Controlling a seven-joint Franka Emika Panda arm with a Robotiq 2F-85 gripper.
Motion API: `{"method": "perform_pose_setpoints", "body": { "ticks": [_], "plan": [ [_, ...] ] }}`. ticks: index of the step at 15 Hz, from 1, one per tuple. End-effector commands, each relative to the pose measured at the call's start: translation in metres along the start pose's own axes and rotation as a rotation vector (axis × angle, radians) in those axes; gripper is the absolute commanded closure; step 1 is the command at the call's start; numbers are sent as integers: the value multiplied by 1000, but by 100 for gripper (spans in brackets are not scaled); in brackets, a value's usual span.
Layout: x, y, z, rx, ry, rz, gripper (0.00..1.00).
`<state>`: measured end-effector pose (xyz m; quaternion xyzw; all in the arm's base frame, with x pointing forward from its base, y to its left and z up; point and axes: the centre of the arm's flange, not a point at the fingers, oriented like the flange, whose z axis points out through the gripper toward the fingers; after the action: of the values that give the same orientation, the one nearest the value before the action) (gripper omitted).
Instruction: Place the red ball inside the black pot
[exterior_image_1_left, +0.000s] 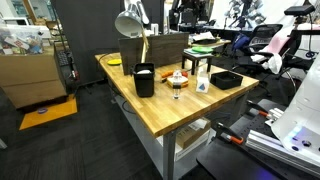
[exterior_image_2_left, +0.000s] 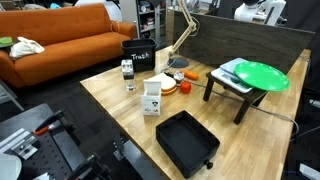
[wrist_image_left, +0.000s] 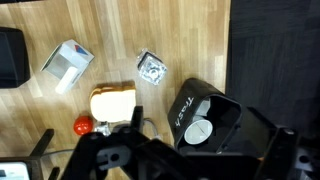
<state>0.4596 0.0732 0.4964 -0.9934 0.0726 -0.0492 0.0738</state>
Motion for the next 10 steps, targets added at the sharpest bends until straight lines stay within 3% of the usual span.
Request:
{"method": "perform_pose_setpoints", "body": {
  "ticks": [1, 8, 9, 10],
  "plan": [
    [16, 8, 15, -46, -7, 52, 0],
    [54, 30, 86, -82, -129, 137, 0],
    [33, 31, 81, -80, -118, 106, 0],
    [37, 32, 90, -82, -130, 111, 0]
  ]
}}
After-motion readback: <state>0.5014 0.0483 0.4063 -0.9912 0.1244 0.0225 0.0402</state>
